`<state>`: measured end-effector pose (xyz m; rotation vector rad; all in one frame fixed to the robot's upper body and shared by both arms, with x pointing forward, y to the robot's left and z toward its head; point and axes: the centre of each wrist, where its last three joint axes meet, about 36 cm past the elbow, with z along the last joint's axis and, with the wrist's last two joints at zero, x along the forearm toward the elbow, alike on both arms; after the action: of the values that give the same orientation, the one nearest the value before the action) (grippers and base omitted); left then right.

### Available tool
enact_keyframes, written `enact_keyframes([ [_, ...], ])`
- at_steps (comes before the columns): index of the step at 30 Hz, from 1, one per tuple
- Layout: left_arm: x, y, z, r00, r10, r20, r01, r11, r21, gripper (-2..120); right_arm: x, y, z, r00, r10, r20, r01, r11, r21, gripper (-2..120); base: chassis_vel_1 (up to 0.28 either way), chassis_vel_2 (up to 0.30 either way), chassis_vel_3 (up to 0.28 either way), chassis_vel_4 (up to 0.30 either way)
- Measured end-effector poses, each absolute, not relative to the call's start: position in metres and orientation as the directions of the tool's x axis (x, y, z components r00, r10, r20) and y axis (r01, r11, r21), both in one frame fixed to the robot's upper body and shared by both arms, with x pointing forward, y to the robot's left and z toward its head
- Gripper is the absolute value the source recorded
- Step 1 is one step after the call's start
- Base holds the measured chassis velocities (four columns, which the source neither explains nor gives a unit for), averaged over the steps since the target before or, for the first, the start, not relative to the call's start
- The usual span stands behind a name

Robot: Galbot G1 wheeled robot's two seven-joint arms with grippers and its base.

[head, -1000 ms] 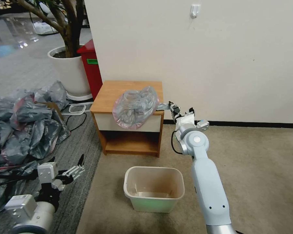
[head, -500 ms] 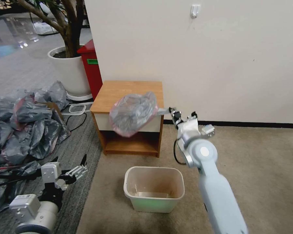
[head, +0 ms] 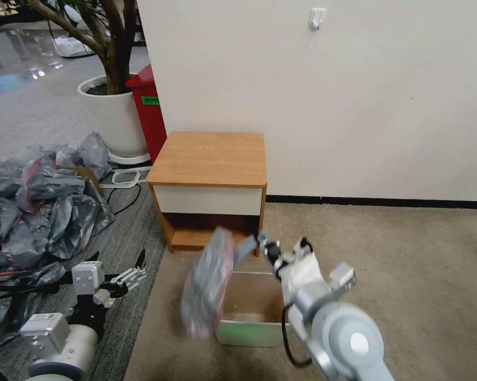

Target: Pick up the garbage bag from the table and place it over the trash can.

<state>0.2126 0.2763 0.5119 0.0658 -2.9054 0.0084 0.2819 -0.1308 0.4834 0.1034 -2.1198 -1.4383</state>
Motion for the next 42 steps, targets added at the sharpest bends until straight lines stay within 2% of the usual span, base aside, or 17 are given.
enact_keyframes([
  [4,0.214,0.275,0.512,-0.973,-0.037,0.226,-0.039,0.999,-0.005,100,0.271,-0.134,0.475,-0.836,-0.324,0.444,0.267,0.467,0.843,0,0.0,0.0,0.0,0.0],
  [13,0.215,0.275,0.513,-0.974,-0.032,0.222,-0.033,0.999,-0.001,100,0.265,-0.141,0.47,-0.822,-0.303,0.483,0.292,0.503,0.813,0,0.0,0.0,0.0,0.0],
  [15,0.216,0.275,0.513,-0.975,-0.032,0.221,-0.033,0.999,0.0,100,0.263,-0.142,0.47,-0.82,-0.297,0.488,0.295,0.512,0.807,12,0.0,0.0,0.0,0.0],
  [16,0.216,0.275,0.513,-0.975,-0.032,0.221,-0.033,0.999,0.0,100,0.263,-0.142,0.47,-0.82,-0.297,0.488,0.295,0.512,0.807,12,0.0,0.0,0.0,0.0],
  [19,0.216,0.276,0.514,-0.975,-0.03,0.219,-0.03,1.0,0.001,100,0.262,-0.144,0.471,-0.823,-0.289,0.488,0.297,0.514,0.805,22,0.0,0.0,0.0,0.0],
  [20,0.216,0.275,0.514,-0.976,-0.026,0.218,-0.027,1.0,0.0,100,0.261,-0.145,0.472,-0.826,-0.282,0.488,0.299,0.515,0.803,30,0.0,0.0,0.0,0.0],
  [21,0.216,0.275,0.514,-0.976,-0.026,0.218,-0.027,1.0,0.0,100,0.261,-0.145,0.472,-0.826,-0.282,0.488,0.299,0.515,0.803,30,0.0,0.0,0.0,0.0],
  [24,0.217,0.275,0.514,-0.976,-0.019,0.217,-0.02,1.0,-0.003,100,0.258,-0.147,0.473,-0.831,-0.26,0.492,0.306,0.525,0.794,43,0.0,0.0,0.0,0.0],
  [25,0.217,0.275,0.514,-0.976,-0.019,0.217,-0.02,1.0,-0.003,100,0.258,-0.147,0.473,-0.831,-0.26,0.492,0.306,0.525,0.794,43,0.0,0.0,0.0,0.0],
  [33,0.217,0.273,0.513,-0.975,-0.003,0.222,-0.006,1.0,-0.01,100,0.252,-0.156,0.486,-0.855,-0.222,0.47,0.303,0.522,0.797,77,0.0,0.0,0.0,0.0],
  [36,0.217,0.272,0.513,-0.972,0.005,0.234,0.002,1.0,-0.011,100,0.25,-0.159,0.492,-0.862,-0.215,0.458,0.295,0.521,0.801,84,0.0,0.0,0.0,0.0],
  [38,0.216,0.271,0.512,-0.971,0.007,0.238,0.005,1.0,-0.01,100,0.247,-0.163,0.5,-0.873,-0.206,0.442,0.286,0.519,0.806,94,0.0,0.0,0.0,0.0],
  [42,0.217,0.27,0.512,-0.969,0.017,0.246,0.014,1.0,-0.011,100,0.242,-0.168,0.508,-0.883,-0.191,0.43,0.278,0.524,0.805,100,0.0,0.0,0.0,0.0],
])
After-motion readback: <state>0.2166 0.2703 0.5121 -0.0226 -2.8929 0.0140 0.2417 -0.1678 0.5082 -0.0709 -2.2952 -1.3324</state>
